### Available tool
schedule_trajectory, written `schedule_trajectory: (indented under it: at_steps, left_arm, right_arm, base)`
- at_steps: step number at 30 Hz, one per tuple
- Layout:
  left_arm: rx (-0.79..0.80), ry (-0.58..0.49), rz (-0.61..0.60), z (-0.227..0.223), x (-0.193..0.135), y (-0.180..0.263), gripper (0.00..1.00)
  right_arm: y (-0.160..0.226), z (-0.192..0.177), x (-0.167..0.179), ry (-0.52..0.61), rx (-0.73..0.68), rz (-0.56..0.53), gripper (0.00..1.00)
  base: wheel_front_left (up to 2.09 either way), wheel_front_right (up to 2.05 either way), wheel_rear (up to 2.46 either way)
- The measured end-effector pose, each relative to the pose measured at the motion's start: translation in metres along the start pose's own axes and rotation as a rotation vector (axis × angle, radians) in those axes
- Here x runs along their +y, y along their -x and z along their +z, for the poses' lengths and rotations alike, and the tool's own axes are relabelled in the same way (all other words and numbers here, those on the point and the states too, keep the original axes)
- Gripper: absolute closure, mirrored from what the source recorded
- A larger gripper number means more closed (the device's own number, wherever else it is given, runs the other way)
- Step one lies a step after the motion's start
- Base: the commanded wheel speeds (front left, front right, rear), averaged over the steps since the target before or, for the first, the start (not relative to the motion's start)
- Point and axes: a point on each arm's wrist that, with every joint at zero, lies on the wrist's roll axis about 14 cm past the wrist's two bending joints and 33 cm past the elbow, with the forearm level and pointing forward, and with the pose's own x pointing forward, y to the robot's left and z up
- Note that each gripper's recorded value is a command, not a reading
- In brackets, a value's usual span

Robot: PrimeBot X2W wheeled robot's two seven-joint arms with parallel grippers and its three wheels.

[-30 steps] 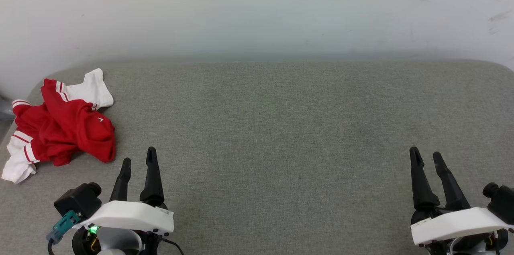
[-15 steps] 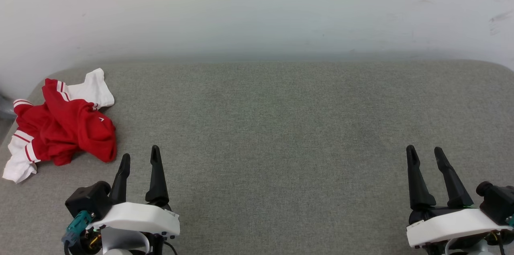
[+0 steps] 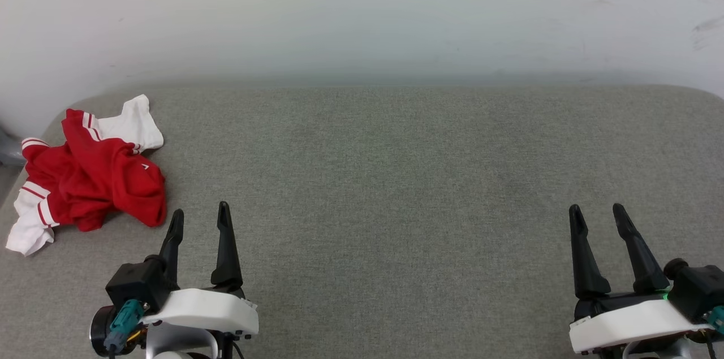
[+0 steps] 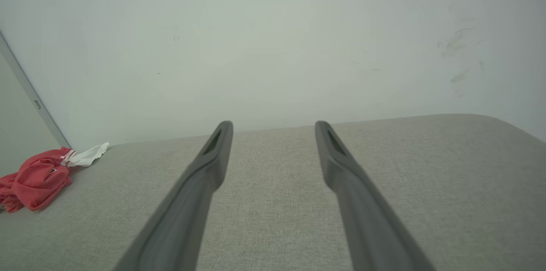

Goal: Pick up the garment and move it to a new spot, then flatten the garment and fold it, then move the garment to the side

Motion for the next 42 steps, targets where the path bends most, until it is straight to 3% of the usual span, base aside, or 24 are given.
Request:
schedule_trajectory:
  at_steps: [17, 34, 42]
  left_arm:
    - [-0.043, -0.098, -0.057, 0.006, -0.009, 0.004, 0.0]
    - [-0.055, -0.162, -0.076, 0.004, -0.007, 0.007, 0.0]
    - [-0.037, -0.145, -0.066, -0.002, -0.004, 0.008, 0.0]
  right_arm:
    - [0.002, 0.004, 0.002, 0.074, -0.026, 0.014, 0.0]
    - [0.005, 0.002, 0.0, 0.056, -0.038, 0.006, 0.0]
    - [0.007, -0.006, -0.003, 0.035, -0.013, -0.005, 0.0]
  base:
    - [0.0, 0.0, 0.0]
    - [0.0, 0.0, 0.0]
    - [0.0, 0.0, 0.0]
